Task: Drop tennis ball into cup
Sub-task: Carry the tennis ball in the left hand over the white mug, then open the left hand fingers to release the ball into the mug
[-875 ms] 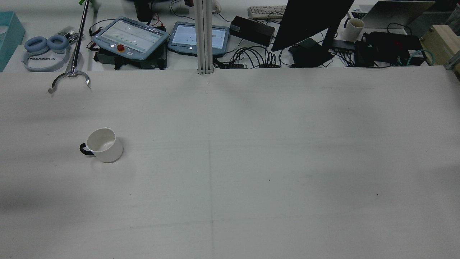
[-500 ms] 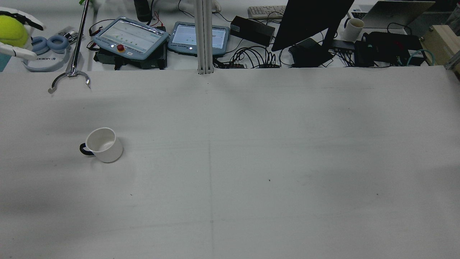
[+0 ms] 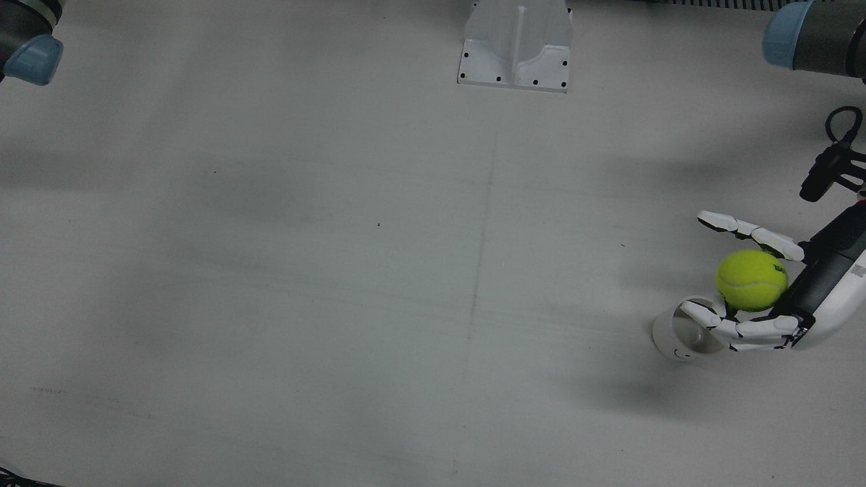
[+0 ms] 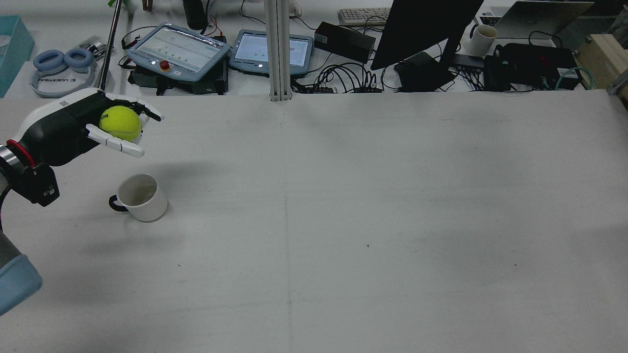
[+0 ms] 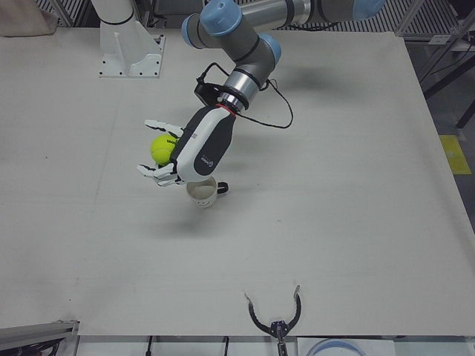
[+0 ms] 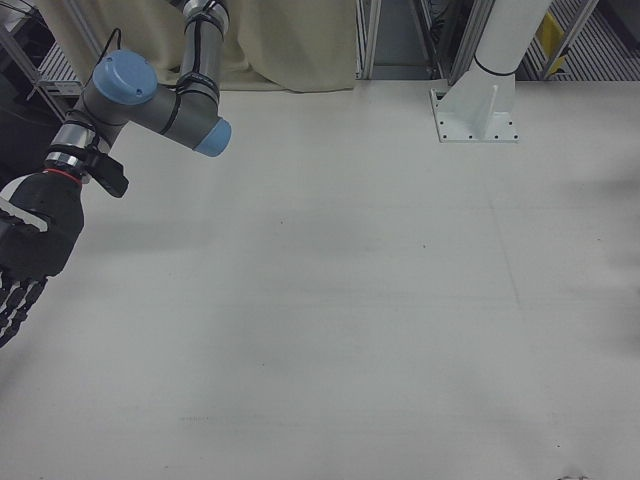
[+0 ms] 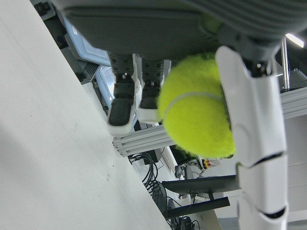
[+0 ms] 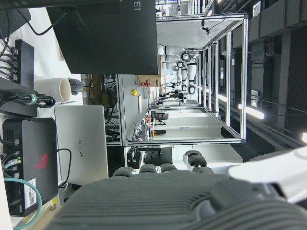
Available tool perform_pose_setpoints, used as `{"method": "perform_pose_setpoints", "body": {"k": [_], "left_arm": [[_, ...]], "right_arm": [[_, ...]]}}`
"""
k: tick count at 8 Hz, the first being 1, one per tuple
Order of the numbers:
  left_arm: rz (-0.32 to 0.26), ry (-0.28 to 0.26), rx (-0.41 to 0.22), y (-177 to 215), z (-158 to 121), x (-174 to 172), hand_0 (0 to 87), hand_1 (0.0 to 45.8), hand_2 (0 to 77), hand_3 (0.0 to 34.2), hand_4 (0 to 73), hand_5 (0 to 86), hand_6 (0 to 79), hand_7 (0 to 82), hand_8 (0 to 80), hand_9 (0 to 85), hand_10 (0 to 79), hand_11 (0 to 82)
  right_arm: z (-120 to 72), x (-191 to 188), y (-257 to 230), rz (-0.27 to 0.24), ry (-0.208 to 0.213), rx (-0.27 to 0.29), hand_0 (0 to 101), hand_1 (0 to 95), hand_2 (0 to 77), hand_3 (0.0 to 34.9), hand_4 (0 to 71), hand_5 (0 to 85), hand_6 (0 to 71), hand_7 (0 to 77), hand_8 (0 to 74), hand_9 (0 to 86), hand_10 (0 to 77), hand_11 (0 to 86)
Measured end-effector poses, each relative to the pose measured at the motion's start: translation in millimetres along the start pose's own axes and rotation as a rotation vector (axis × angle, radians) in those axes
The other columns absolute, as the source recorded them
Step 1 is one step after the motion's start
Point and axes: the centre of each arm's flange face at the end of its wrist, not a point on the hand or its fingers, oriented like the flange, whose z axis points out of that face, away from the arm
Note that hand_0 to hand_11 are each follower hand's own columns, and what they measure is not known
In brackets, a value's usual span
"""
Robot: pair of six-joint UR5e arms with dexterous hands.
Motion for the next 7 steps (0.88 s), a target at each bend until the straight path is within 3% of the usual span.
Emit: {"method": "perform_pose_setpoints", "body": {"k": [1,2,6,7], "left_arm": [[-0.001,-0.006,0.007,-4.0,4.4,-10.0,58.1,14.7,6.0,0.0,47.5,16.9,44.7,61.6,54.5,69.8,41.5,58.9],[0.000,-0.011,0.016,-12.4,9.1,-17.5,57.4,14.7,8.7,0.0,46.4,20.7,44.7,61.6,54.5,69.8,39.8,57.8],[-0.001,-0.015,0.028,-28.1,15.3,-26.2,56.3,14.7,10.4,0.0,44.7,20.2,46.4,61.6,52.9,70.4,39.8,55.1],[-0.001,-0.013,0.023,-28.5,15.3,-26.1,59.0,16.4,1.6,0.0,25.1,6.0,46.4,61.6,32.2,51.8,17.4,34.9]], "right_arm": [[0.0,0.0,-0.1,0.000,0.000,0.000,0,0.5,0.5,0.0,0.0,0.0,0.0,0.0,0.0,0.0,0.0,0.5],[0.0,-0.1,-0.1,0.000,0.000,0.000,0,0.5,0.5,0.0,0.0,0.0,0.0,0.0,0.0,0.0,0.0,0.5],[0.0,0.0,-0.1,0.000,0.000,0.000,0,0.5,0.5,0.0,0.0,0.0,0.0,0.0,0.0,0.0,0.0,0.5],[0.0,-0.1,-0.1,0.000,0.000,0.000,0,0.5,0.5,0.0,0.0,0.0,0.0,0.0,0.0,0.0,0.0,0.5]]}}
